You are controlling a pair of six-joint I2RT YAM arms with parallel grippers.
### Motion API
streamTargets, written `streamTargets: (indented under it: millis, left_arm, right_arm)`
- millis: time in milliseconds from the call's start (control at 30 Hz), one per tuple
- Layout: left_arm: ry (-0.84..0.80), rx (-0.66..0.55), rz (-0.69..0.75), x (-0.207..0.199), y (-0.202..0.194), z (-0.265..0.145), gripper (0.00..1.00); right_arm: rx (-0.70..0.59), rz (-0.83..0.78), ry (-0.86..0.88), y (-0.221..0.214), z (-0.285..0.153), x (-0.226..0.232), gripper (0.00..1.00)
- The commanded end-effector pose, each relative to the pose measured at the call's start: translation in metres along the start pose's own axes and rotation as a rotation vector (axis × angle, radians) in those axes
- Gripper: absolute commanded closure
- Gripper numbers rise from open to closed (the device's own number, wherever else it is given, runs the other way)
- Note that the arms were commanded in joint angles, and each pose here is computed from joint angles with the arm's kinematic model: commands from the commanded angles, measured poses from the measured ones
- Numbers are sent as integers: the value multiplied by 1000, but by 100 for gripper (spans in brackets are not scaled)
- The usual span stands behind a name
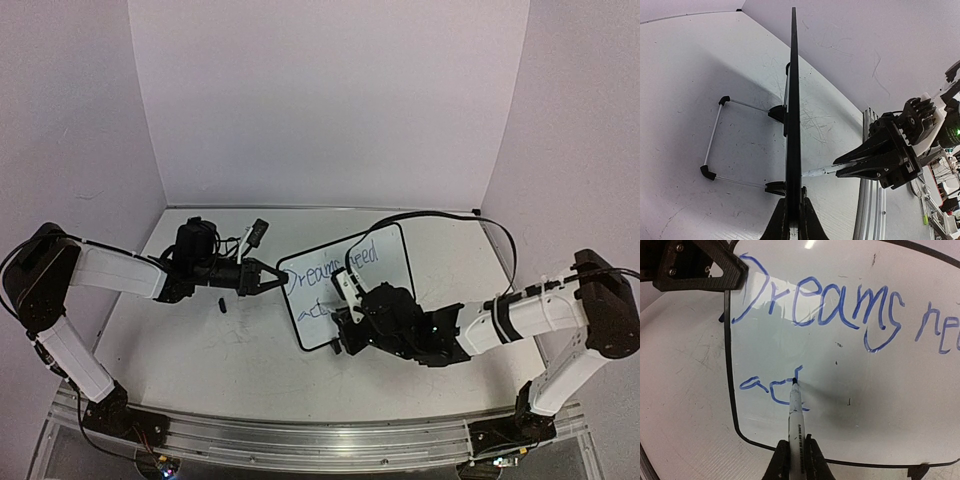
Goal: Write a sentence on the whiteboard
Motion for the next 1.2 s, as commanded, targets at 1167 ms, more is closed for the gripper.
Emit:
streamTargets:
  millis: [1167]
  left_arm:
    - [10, 11, 31, -1, 3, 0, 100]
  right_arm:
    - [-57, 62, -13, 13, -20, -15, 100]
Point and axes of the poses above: each gripper's point midway between its finger pads, its own z axis out along the fingers, its own x axis along the line the jaws close on, y = z × x, the point moved 5 cm from there along -z, back along the fingers
